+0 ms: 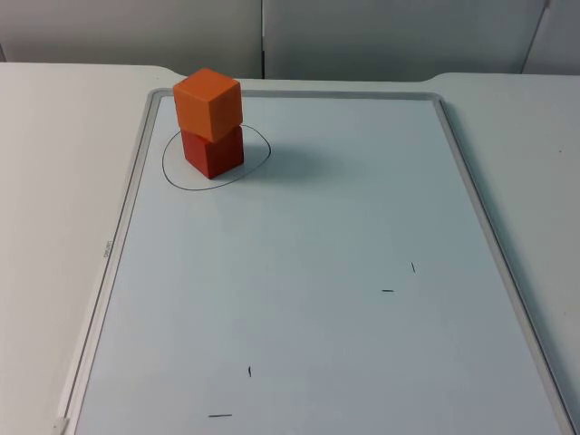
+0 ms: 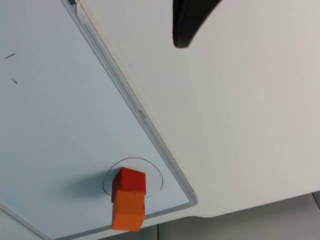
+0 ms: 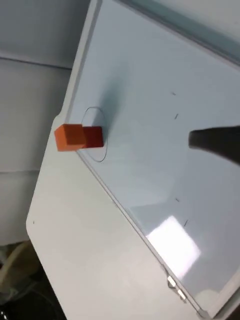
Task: Pick up one cube with the left hand and another cube with the right hand. First place the cube in the right hand at the target position, then stack the cube in the left hand on top.
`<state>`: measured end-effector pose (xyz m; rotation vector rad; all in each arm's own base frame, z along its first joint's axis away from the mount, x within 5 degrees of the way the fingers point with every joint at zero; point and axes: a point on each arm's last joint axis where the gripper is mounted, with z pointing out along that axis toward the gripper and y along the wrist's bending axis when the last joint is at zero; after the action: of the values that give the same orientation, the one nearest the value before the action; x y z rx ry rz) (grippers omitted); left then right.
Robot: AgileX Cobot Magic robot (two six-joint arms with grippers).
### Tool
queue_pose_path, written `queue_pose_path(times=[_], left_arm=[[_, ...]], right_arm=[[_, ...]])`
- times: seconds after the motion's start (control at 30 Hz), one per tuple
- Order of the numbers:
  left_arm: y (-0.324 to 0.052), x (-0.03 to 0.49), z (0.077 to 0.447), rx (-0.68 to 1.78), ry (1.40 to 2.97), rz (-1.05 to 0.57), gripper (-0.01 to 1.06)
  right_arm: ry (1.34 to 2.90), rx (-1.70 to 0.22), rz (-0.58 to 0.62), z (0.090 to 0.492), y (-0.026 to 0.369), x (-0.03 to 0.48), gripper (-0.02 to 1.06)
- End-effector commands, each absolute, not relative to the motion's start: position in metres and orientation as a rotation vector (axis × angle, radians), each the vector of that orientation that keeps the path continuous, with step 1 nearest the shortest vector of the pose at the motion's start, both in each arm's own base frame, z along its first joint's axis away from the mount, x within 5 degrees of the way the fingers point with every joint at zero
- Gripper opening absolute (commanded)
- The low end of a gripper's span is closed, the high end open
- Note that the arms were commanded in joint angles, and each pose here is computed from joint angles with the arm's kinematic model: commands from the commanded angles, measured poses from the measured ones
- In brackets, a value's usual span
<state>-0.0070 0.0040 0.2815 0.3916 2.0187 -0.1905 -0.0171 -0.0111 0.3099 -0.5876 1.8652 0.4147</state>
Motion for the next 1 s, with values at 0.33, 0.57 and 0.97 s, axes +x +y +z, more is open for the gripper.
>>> queue_pose_path(times=[0.33, 0.57, 0.97], left_arm=[[0.003, -0.007, 0.280, 0.391, 2.016, -0.207, 1.05], [0.003, -0.007, 0.280, 0.391, 2.016, -0.207, 1.05], [0.003, -0.007, 0.280, 0.391, 2.016, -0.207, 1.05]], right_arm=[[1.983, -0.610, 0.381, 0.279, -0.005, -0.005, 0.71], [1.983, -0.610, 0.378, 0.279, -0.005, -0.005, 0.71], [1.982, -0.612, 0.375, 0.279, -0.006, -0.005, 1.05]])
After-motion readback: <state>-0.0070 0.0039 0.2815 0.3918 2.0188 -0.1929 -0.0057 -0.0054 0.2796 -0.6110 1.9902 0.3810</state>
